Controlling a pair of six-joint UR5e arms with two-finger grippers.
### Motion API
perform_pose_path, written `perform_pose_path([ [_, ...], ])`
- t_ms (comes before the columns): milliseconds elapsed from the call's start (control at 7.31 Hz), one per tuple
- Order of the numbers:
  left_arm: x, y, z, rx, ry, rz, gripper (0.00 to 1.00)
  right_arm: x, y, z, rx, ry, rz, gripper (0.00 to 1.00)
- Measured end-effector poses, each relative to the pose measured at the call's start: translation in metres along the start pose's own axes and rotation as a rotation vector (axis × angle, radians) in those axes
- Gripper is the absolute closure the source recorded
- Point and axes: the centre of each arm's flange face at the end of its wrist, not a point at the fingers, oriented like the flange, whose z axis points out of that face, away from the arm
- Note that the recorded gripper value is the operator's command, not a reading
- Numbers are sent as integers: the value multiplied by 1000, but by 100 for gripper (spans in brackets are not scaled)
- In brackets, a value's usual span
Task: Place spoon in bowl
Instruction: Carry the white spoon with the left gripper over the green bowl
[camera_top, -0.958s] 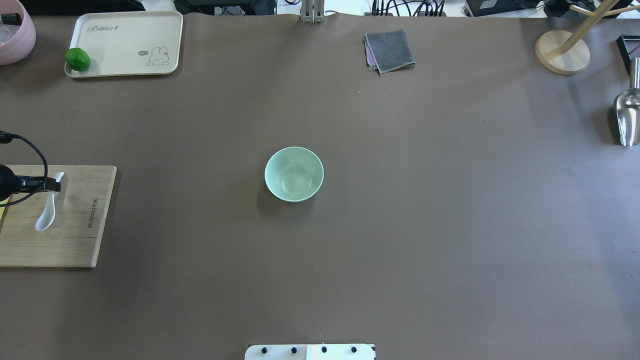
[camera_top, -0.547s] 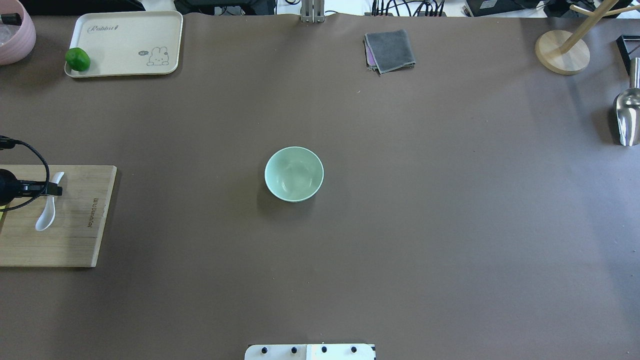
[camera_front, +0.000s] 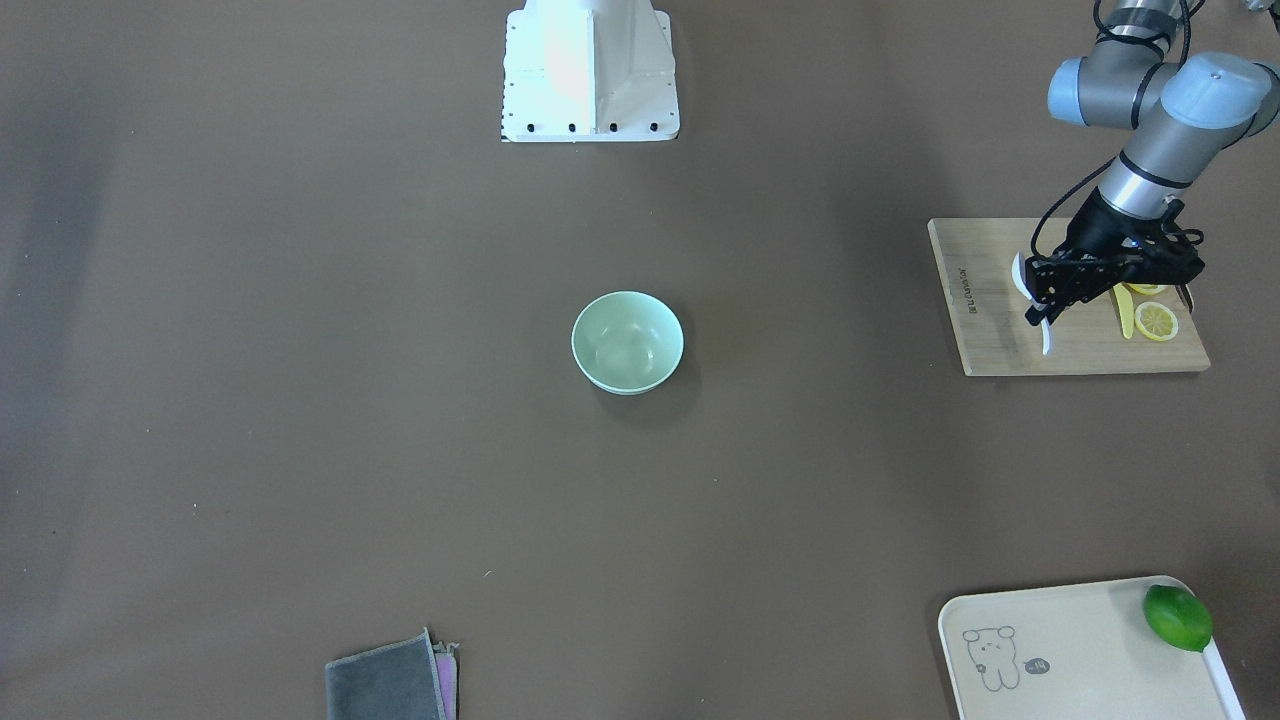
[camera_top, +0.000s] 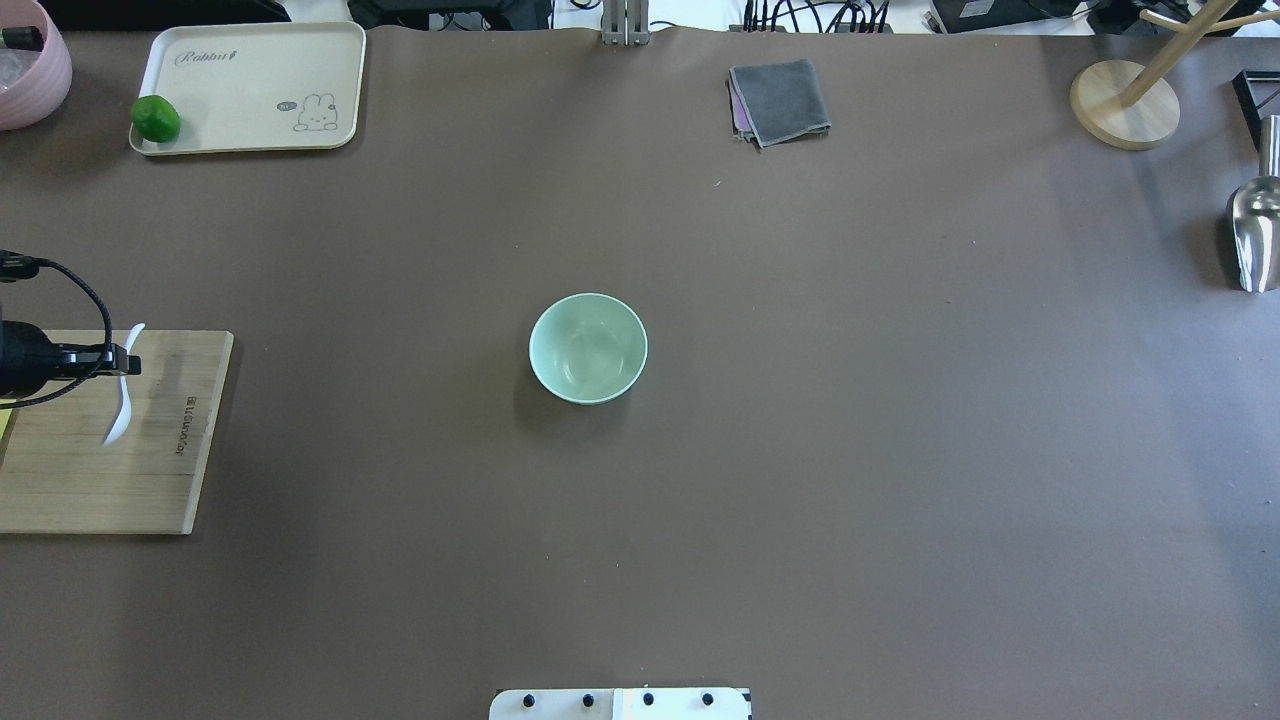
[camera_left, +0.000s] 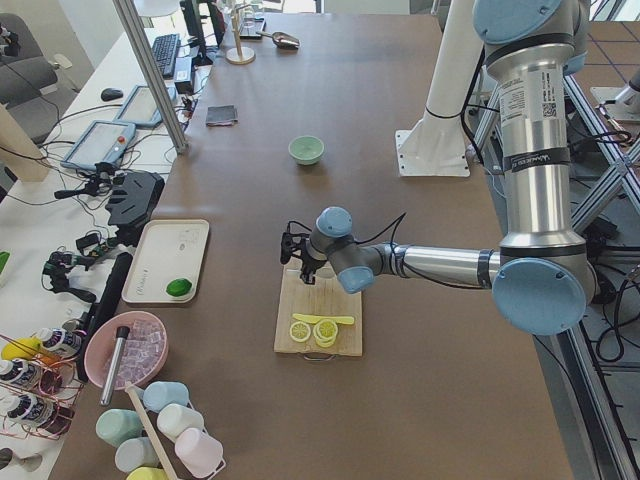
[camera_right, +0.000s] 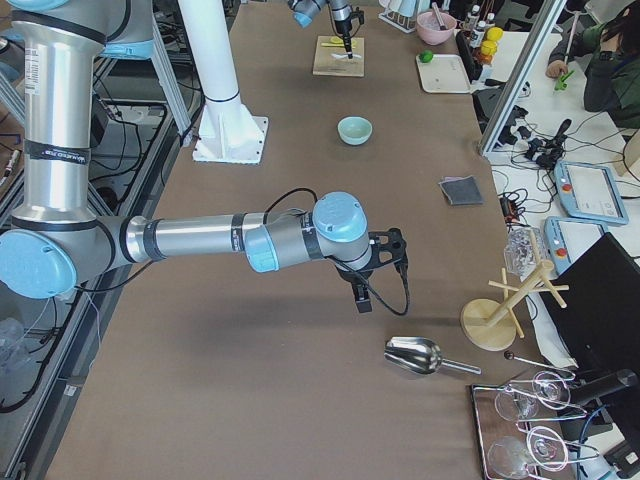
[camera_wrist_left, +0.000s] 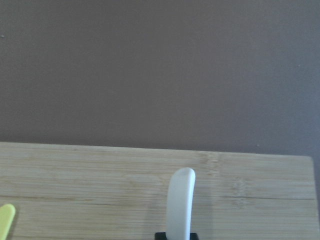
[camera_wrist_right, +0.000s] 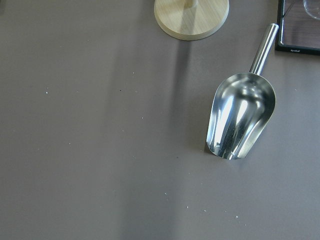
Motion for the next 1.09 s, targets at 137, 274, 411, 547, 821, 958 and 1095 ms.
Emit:
perform_pose_path([
  [137, 32, -14, -1, 17, 43, -48, 100, 2, 3, 1, -2, 0, 4, 0],
  [274, 73, -29, 2, 26, 85, -100, 100, 5, 9, 2, -5, 3, 13, 0],
  [411, 125, -42, 9, 24, 120, -138, 100, 10, 15, 4, -10, 17, 29, 1],
  [547, 193, -52, 17, 25, 143, -181, 100, 18, 23, 5, -16, 42, 47, 1],
  [821, 335, -38, 31, 37, 149, -263, 100, 33, 40, 6, -27, 93, 84, 1],
  [958, 388, -28, 34, 47, 143, -295, 100, 38, 46, 5, -29, 105, 96, 0],
  [1095, 422, -18, 39, 56, 138, -319, 100, 41, 50, 5, -31, 110, 104, 0],
])
